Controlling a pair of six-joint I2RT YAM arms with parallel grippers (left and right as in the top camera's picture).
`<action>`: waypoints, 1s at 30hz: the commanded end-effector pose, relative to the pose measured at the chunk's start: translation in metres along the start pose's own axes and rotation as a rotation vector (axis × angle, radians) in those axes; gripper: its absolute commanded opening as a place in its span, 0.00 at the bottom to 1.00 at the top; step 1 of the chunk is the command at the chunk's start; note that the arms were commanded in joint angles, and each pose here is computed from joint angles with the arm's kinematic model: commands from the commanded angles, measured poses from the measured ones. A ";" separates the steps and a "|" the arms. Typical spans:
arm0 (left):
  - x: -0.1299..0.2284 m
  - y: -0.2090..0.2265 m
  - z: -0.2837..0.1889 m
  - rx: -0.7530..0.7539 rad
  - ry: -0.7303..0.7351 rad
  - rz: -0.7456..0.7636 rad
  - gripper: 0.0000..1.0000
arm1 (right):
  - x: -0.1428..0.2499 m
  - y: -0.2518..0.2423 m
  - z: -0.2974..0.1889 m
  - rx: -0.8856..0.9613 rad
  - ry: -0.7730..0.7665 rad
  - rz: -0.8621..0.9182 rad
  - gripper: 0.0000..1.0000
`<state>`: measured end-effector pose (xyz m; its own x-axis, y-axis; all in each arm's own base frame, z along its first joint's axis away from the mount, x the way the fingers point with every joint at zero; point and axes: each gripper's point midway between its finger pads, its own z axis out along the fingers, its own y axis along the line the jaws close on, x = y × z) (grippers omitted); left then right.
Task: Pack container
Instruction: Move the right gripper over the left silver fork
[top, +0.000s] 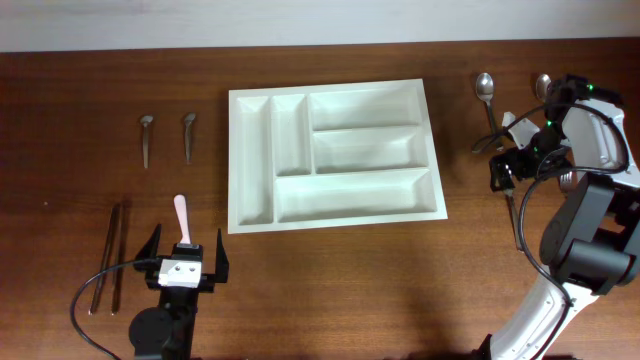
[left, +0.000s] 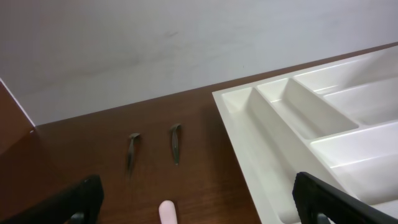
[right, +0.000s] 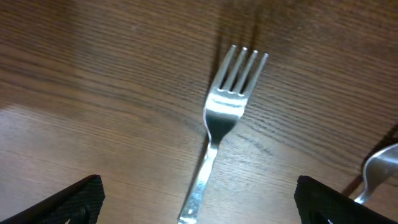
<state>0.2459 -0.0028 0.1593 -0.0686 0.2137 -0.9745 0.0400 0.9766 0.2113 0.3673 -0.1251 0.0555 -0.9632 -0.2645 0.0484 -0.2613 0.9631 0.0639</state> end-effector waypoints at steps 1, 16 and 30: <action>0.002 0.001 0.000 -0.010 0.002 -0.003 0.99 | 0.005 -0.012 0.006 0.021 0.030 -0.001 0.99; 0.002 0.002 0.000 -0.010 0.002 -0.003 0.99 | 0.029 -0.007 0.042 0.020 0.109 0.170 0.99; 0.002 0.002 0.000 -0.011 0.002 -0.003 0.99 | 0.034 -0.003 0.062 0.018 0.110 0.241 0.99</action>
<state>0.2459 -0.0028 0.1593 -0.0686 0.2137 -0.9745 0.0400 0.9766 0.2113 0.3320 -0.1320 0.0017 -0.9862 -0.0461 0.1588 -0.0423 0.9987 0.0272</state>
